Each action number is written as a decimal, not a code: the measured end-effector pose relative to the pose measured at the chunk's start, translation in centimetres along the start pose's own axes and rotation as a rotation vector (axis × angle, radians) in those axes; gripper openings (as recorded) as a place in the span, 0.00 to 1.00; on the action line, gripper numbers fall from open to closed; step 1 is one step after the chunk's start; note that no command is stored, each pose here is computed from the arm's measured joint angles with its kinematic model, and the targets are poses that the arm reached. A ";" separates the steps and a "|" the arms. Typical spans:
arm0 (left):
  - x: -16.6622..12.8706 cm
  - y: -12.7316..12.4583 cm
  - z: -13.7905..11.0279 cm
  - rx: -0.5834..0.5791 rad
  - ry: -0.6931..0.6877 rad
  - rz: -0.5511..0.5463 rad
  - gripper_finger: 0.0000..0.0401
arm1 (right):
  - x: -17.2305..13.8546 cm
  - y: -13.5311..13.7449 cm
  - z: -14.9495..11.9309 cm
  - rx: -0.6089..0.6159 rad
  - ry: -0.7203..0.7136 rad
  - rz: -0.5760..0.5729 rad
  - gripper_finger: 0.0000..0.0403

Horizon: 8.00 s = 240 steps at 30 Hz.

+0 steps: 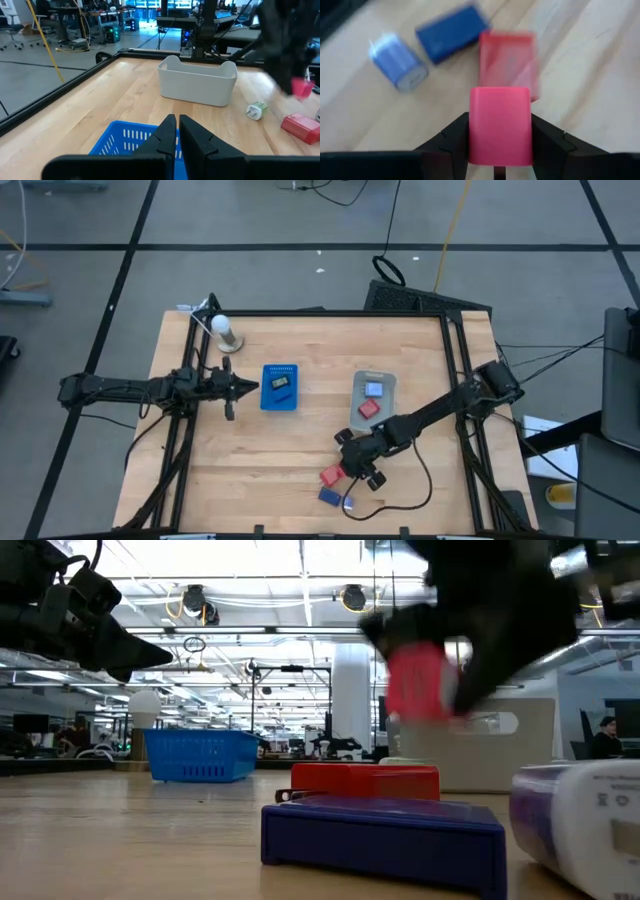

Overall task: Pick & Place Office items
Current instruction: Put the light pink charger adapter into the gray bin, then put the blue digital clock into the blue bin

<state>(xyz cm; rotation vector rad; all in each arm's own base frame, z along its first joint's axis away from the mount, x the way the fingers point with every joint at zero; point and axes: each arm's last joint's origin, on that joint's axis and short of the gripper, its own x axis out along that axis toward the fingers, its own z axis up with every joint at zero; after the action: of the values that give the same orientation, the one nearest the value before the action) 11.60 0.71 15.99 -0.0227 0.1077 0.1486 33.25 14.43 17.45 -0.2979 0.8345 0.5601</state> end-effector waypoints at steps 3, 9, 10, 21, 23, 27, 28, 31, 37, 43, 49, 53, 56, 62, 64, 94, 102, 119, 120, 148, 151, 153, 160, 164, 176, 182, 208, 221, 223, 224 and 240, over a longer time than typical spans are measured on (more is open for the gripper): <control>0.0 0.0 0.0 0.000 0.000 0.000 0.06 | -3.3 0.1 1.4 -0.003 -0.100 -0.036 0.37; 0.0 0.0 0.0 -0.001 0.000 0.000 0.06 | -12.0 0.1 1.3 0.053 -0.373 -0.189 0.37; 0.0 0.0 0.0 -0.001 0.001 0.000 0.06 | -13.4 0.0 0.9 0.069 -0.434 -0.219 0.37; 0.0 0.0 -0.1 0.001 0.006 0.001 0.06 | -21.3 0.9 -9.8 0.205 -0.802 -0.437 0.37; 0.0 0.0 -0.1 0.003 0.006 0.000 0.06 | -21.4 1.3 -11.6 0.209 -0.831 -0.456 0.37; 0.0 0.0 -0.1 -0.001 0.005 0.014 0.06 | -21.2 1.8 -14.5 0.237 -0.886 -0.489 0.37; 0.0 0.0 -0.1 -0.001 0.005 0.017 0.06 | -21.1 1.9 -15.1 0.246 -0.898 -0.496 0.37; 0.0 0.1 -0.1 -0.001 0.005 0.017 0.06 | -20.7 2.1 -16.6 0.265 -0.930 -0.511 0.37; 0.0 0.0 -0.1 -0.002 0.006 0.017 0.06 | -19.7 2.3 -18.5 0.276 -0.955 -0.537 0.37; 0.0 0.1 -0.2 -0.002 0.018 0.018 0.06 | -19.0 2.2 -19.4 0.284 -0.954 -0.558 0.37; 0.0 0.1 -0.3 -0.005 0.030 0.018 0.06 | -18.5 2.0 -19.8 0.292 -0.924 -0.570 0.37; 0.0 0.1 -0.3 -0.005 0.029 0.018 0.06 | -18.4 2.0 -19.9 0.298 -0.912 -0.568 0.37; 0.0 0.1 -0.3 -0.004 0.029 0.019 0.06 | -18.4 2.0 -19.9 0.298 -0.914 -0.570 0.37; 0.0 0.1 -0.3 -0.004 0.028 0.019 0.06 | -18.4 2.0 -19.9 0.307 -0.916 -0.574 0.37; 0.0 0.1 -0.2 -0.001 0.023 0.019 0.06 | -18.4 1.8 -19.8 0.334 -0.921 -0.593 0.37; 0.0 0.0 -0.1 -0.003 0.006 0.017 0.06 | -11.9 -5.9 -13.3 0.545 -0.073 -0.530 0.37; 0.0 0.0 -0.1 -0.003 0.005 0.016 0.06 | -9.9 -6.2 -14.3 0.562 0.032 -0.504 0.37; 0.0 0.0 -0.1 -0.003 0.007 0.016 0.06 | -8.7 -6.5 -14.7 0.548 0.070 -0.496 0.49; 0.0 0.0 -0.1 -0.003 0.007 0.016 0.06 | -8.8 -6.5 -14.6 0.544 0.067 -0.496 0.49; 0.0 0.1 -0.3 -0.001 0.029 0.017 0.06 | -22.8 -0.3 -14.1 0.338 -0.742 -0.551 0.09; 0.0 0.1 -0.3 -0.001 0.029 0.017 0.06 | -22.9 0.7 -15.7 0.324 -0.825 -0.563 0.02; 0.0 0.1 -0.3 -0.001 0.029 0.017 0.06 | -22.5 1.2 -16.8 0.305 -0.873 -0.556 0.03; 0.0 0.1 -0.3 -0.006 0.028 0.018 0.06 | -19.9 2.0 -19.9 0.269 -1.016 -0.565 0.01; 0.0 0.1 -0.2 -0.023 0.023 0.018 0.06 | -19.2 1.9 -20.2 0.238 -1.066 -0.556 0.00; 0.0 0.1 -0.3 -0.025 0.032 0.018 0.06 | -18.8 1.8 -20.4 0.233 -1.039 -0.561 0.00; 0.0 0.1 -0.3 -0.036 0.031 0.019 0.06 | -18.6 1.8 -20.5 0.236 -1.008 -0.560 0.00; 0.0 -0.1 -0.3 -0.028 0.031 -0.033 0.06 | -18.6 1.8 -20.6 0.249 -1.011 -0.558 0.00; 0.0 0.1 -0.3 -0.070 0.034 0.018 0.06 | -18.6 1.8 -20.5 0.243 -1.016 -0.562 0.00; 0.0 0.1 -0.3 -0.091 0.033 0.031 0.06 | -18.6 1.8 -20.5 0.243 -1.015 -0.561 0.00; 0.0 0.1 -0.3 -0.093 0.032 0.035 0.06 | -18.6 1.8 -20.5 0.244 -1.014 -0.561 0.00; 1.4 -2.2 0.7 -0.244 0.143 -0.040 0.06 | -18.4 1.8 -20.6 0.276 -1.003 -0.544 0.00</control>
<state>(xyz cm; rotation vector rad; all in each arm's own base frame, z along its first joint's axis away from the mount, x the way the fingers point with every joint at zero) 13.37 -1.22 16.57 -0.2794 0.2308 0.1198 9.61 -0.05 18.25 0.0376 -0.1596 0.0320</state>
